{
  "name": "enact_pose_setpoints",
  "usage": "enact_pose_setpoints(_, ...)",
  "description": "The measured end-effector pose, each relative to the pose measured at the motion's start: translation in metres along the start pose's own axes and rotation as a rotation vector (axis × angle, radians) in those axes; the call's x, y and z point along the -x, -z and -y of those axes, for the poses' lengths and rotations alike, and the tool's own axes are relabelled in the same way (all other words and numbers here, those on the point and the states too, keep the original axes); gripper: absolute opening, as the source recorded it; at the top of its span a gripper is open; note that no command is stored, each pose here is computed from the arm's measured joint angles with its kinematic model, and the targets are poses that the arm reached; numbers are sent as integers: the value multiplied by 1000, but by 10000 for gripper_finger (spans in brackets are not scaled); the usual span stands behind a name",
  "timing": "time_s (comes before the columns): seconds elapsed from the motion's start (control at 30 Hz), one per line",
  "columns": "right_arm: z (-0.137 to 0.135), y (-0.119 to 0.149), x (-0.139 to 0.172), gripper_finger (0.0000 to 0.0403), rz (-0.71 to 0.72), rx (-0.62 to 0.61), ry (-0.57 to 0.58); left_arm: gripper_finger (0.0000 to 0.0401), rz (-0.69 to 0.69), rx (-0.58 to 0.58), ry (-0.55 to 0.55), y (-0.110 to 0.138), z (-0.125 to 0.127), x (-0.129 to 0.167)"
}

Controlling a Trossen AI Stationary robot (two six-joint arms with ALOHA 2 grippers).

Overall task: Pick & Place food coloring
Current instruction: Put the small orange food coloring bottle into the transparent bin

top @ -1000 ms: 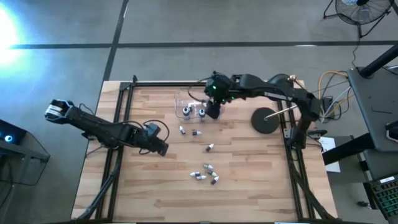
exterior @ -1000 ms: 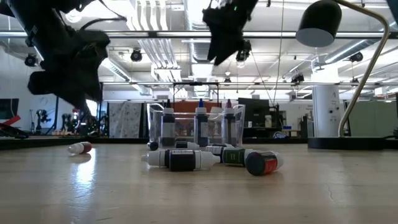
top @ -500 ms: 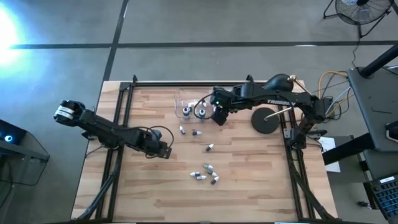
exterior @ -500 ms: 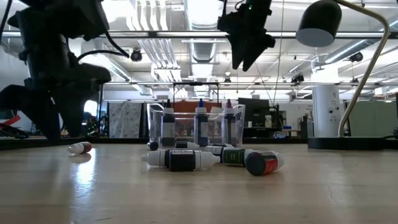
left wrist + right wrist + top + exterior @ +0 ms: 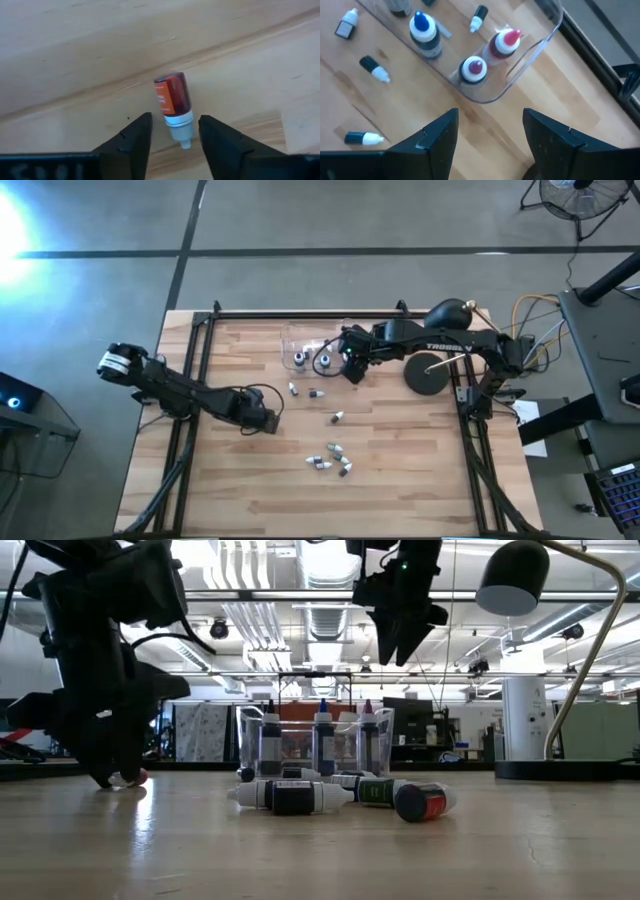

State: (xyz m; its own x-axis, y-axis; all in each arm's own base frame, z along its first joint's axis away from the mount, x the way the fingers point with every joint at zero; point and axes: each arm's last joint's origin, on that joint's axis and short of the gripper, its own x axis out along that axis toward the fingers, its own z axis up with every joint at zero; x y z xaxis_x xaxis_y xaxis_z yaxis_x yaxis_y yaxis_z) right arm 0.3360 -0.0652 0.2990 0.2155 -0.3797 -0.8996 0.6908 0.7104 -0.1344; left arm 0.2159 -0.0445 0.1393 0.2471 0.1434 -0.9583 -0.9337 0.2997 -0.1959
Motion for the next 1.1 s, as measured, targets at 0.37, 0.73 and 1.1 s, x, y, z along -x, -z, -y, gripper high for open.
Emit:
enact_pose_setpoints(0.37, -1, -3, 1, 215, 45, -12, 2, 27, 86, -78, 14, -17, 11, 5)
enact_pose_setpoints(0.73, 1, -2, 16, 214, 145, -79, 67, 27, 486, -241, 122, -92, 36, 114)
enact_pose_setpoints(1.1, 5, 1, 20, 214, 144, -131, 81, 143, 667, -315, 389, -178, 40, 122)
